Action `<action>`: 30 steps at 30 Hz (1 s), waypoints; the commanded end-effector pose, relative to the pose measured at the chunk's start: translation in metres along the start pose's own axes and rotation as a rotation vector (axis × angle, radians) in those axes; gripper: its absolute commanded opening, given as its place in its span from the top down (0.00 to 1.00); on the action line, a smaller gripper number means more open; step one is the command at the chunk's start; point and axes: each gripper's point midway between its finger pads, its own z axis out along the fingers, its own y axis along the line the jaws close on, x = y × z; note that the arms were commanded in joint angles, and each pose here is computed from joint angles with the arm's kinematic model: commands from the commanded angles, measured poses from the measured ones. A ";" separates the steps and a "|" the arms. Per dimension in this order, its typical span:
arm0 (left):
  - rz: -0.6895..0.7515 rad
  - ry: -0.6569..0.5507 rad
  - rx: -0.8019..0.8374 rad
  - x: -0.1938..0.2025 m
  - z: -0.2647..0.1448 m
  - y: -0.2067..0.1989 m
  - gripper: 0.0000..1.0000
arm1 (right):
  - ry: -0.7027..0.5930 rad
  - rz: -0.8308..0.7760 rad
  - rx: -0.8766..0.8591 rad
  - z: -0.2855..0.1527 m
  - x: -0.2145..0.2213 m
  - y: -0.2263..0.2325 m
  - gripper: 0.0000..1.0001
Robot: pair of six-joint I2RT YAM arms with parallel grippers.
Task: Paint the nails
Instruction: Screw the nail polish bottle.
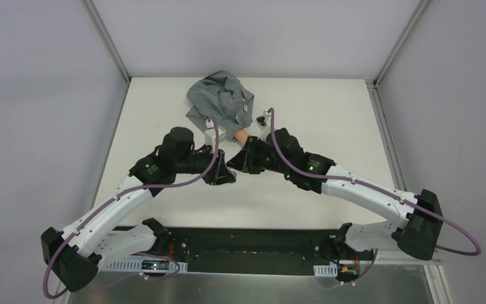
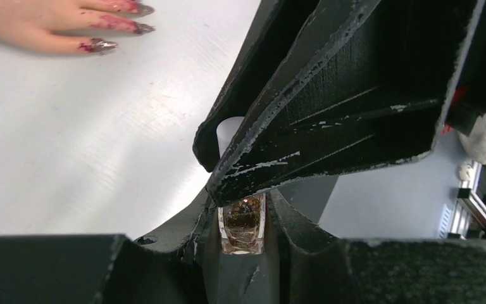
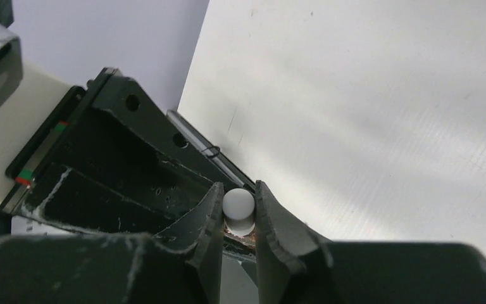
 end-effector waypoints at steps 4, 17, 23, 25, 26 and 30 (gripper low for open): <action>0.168 -0.252 -0.044 -0.065 -0.011 -0.004 1.00 | 0.000 0.118 0.121 0.022 0.022 -0.007 1.00; 0.220 -0.237 0.062 -0.064 -0.016 -0.026 1.00 | -0.222 -0.025 0.042 -0.028 -0.031 0.021 0.64; 0.251 -0.232 0.138 -0.063 -0.022 -0.043 1.00 | -0.284 -0.047 0.064 -0.059 -0.045 0.012 0.41; 0.257 -0.224 0.175 -0.062 -0.024 -0.050 1.00 | -0.287 -0.041 0.052 -0.067 -0.047 0.007 0.34; 0.259 -0.216 0.200 -0.061 -0.025 -0.054 1.00 | -0.282 -0.042 0.037 -0.071 -0.048 0.006 0.32; 0.248 -0.181 0.291 -0.057 -0.026 -0.068 1.00 | -0.260 -0.093 -0.075 -0.085 -0.048 0.012 0.22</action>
